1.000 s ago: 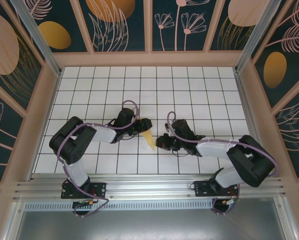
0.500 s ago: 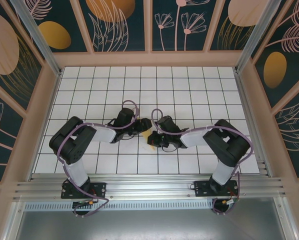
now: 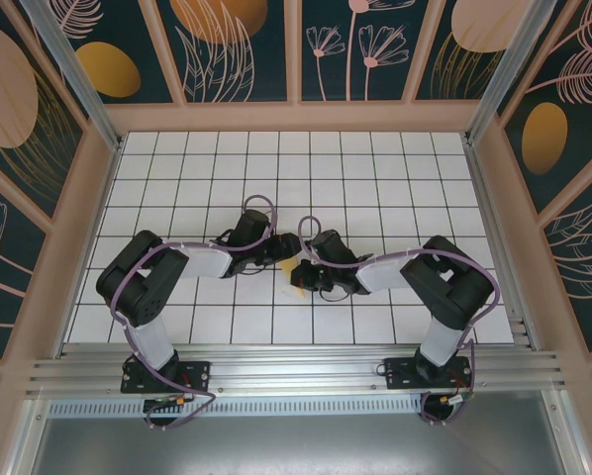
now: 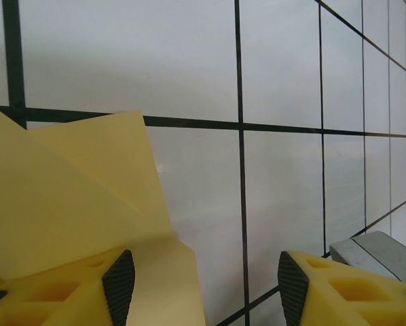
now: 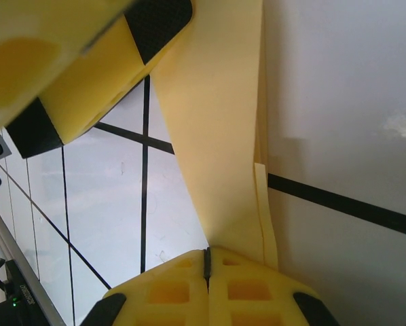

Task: Fold a paper plane with a square sheet of paper (pick it up from the middle)

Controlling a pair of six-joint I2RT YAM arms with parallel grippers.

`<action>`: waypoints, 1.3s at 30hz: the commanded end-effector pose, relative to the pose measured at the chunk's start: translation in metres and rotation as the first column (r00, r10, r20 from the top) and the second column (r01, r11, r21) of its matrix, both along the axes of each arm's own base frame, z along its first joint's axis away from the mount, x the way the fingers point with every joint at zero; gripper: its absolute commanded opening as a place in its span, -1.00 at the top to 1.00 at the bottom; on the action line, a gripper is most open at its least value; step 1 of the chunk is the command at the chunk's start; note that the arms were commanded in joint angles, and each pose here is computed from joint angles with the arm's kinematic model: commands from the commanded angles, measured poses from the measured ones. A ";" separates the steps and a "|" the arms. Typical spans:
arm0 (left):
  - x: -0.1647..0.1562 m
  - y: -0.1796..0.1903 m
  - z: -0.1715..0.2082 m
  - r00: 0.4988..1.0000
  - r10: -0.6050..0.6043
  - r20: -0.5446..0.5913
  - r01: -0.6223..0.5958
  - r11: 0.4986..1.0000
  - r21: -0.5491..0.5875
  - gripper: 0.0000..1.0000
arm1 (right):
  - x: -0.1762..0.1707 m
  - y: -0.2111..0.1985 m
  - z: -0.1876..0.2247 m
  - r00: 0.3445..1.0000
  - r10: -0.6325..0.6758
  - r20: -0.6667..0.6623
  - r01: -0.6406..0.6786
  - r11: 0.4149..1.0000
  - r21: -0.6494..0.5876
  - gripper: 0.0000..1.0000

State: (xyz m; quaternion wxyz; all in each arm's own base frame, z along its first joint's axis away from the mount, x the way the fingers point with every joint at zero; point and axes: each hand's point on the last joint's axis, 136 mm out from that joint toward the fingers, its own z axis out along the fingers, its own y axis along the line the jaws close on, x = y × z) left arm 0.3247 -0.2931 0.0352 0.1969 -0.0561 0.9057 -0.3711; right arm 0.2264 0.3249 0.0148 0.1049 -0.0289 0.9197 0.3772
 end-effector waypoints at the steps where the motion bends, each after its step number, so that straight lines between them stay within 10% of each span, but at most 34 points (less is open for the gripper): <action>1: 0.007 0.027 -0.013 0.999 0.048 -0.005 -0.047 0.992 0.117 -0.23 | -0.054 -0.058 -0.062 0.982 -0.016 -0.190 -0.033 0.966 -0.257 1.00; 39: 0.058 0.059 -0.017 0.997 0.077 0.014 -0.078 0.983 0.167 -0.31 | -0.065 -0.065 -0.068 0.974 -0.008 -0.228 -0.047 0.971 -0.235 1.00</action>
